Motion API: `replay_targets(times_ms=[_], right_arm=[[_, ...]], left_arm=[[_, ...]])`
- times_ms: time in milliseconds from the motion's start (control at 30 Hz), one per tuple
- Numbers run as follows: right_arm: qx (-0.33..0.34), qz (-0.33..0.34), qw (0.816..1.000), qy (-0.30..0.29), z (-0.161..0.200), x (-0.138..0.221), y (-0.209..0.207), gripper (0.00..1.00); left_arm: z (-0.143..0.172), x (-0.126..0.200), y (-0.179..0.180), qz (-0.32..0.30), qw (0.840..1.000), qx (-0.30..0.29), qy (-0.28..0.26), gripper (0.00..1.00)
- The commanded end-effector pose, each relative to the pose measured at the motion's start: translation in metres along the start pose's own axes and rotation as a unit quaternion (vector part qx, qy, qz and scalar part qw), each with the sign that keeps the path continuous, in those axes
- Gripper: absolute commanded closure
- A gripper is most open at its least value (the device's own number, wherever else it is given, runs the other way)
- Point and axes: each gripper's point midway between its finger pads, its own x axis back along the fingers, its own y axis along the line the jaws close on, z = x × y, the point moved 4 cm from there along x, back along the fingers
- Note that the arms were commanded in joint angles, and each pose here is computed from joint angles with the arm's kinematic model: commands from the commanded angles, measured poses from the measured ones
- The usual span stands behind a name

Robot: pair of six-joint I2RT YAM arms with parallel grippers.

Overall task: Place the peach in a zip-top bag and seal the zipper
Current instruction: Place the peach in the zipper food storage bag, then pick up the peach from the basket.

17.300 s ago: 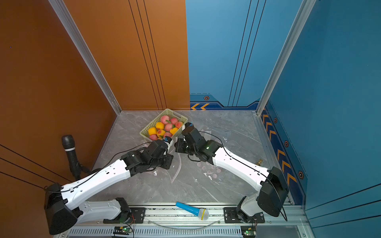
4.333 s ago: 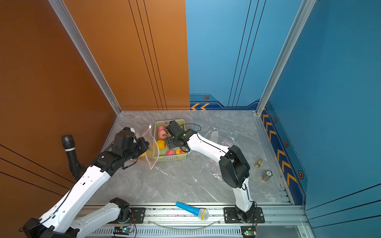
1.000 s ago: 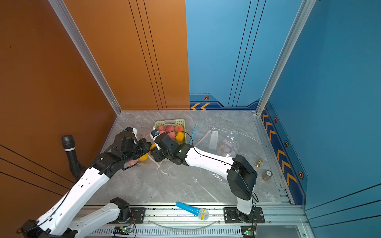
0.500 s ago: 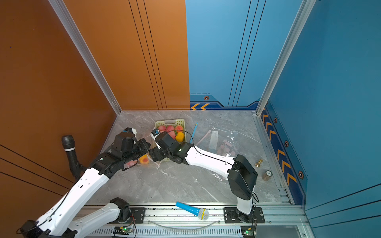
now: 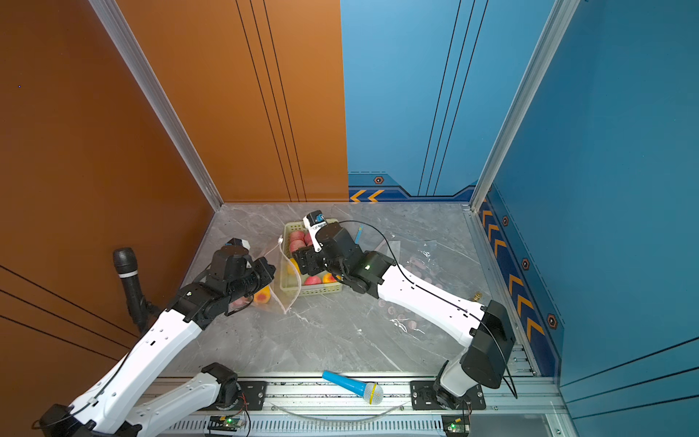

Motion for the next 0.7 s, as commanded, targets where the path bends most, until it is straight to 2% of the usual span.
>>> replay_targets(times_ms=[0, 200, 400, 433, 667], right_arm=[[-0.025, 0.065, 0.994, 0.085, 0.027, -0.014, -0.033, 0.27], [-0.022, 0.112, 0.974, 0.197, 0.053, -0.046, -0.063, 0.31], [-0.007, 0.126, 0.957, 0.26, 0.076, -0.08, -0.076, 0.34], [-0.004, 0.127, 0.957, 0.26, 0.071, -0.083, -0.075, 0.35], [0.032, 0.164, 0.932, 0.321, 0.099, -0.109, -0.088, 0.4]], left_arm=[[-0.003, -0.001, 0.001, 0.001, 1.0, 0.003, -0.009, 1.0], [-0.003, -0.001, 0.0, 0.004, 1.0, 0.002, -0.009, 1.0], [-0.002, -0.001, 0.001, 0.006, 1.0, 0.002, -0.007, 1.0], [-0.002, -0.001, 0.001, 0.006, 1.0, 0.002, -0.007, 1.0], [-0.001, 0.001, 0.003, 0.006, 1.0, 0.002, -0.01, 1.0]])
